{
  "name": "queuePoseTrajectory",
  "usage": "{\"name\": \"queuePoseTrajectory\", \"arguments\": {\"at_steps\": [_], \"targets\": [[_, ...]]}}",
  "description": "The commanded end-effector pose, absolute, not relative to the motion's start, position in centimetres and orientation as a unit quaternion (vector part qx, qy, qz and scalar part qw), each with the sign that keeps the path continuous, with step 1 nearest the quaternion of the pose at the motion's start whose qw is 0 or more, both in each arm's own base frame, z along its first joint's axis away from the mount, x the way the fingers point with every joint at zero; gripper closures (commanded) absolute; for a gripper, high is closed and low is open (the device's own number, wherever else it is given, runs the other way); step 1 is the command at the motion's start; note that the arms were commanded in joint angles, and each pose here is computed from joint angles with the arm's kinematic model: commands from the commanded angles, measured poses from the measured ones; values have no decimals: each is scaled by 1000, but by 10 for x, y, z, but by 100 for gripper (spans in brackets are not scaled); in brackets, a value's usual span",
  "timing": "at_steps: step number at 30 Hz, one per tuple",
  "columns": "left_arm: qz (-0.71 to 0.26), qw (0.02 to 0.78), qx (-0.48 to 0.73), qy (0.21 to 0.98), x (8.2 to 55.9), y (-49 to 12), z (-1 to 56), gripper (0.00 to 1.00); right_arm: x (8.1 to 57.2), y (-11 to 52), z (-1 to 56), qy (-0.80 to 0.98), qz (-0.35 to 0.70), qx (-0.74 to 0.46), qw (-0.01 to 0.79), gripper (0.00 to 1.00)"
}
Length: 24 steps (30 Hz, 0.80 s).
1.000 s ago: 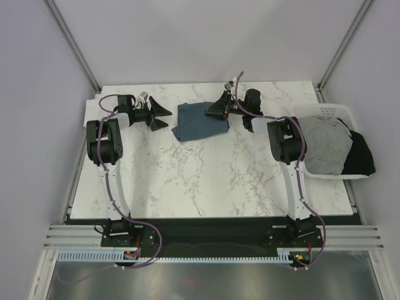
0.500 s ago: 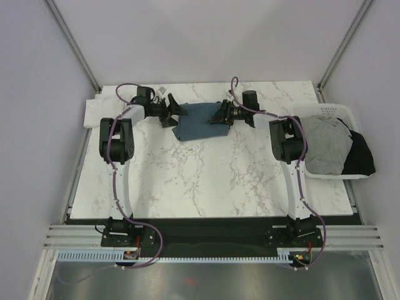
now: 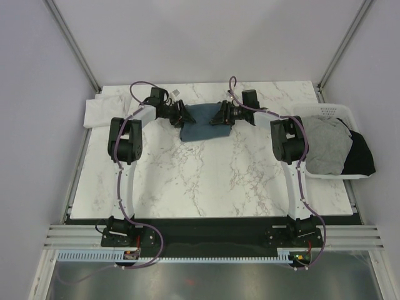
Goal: Fold and stack the t-shirts
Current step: Neatly place the folded tshirt to the corner
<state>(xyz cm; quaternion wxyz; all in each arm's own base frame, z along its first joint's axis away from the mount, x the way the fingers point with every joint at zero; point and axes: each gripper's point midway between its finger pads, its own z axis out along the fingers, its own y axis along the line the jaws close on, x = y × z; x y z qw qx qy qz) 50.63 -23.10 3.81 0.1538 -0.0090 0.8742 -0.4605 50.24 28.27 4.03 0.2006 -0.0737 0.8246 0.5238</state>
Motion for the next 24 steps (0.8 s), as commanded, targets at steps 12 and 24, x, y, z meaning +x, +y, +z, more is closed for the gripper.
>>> {"name": "queuePoseTrajectory", "arguments": {"at_steps": [12, 24], "targets": [[-378, 182, 58, 906, 501, -212, 38, 98, 493, 263, 61, 837, 484, -103, 233, 46], [-191, 251, 182, 931, 492, -145, 114, 98, 478, 212, 175, 822, 339, -229, 395, 44]]}}
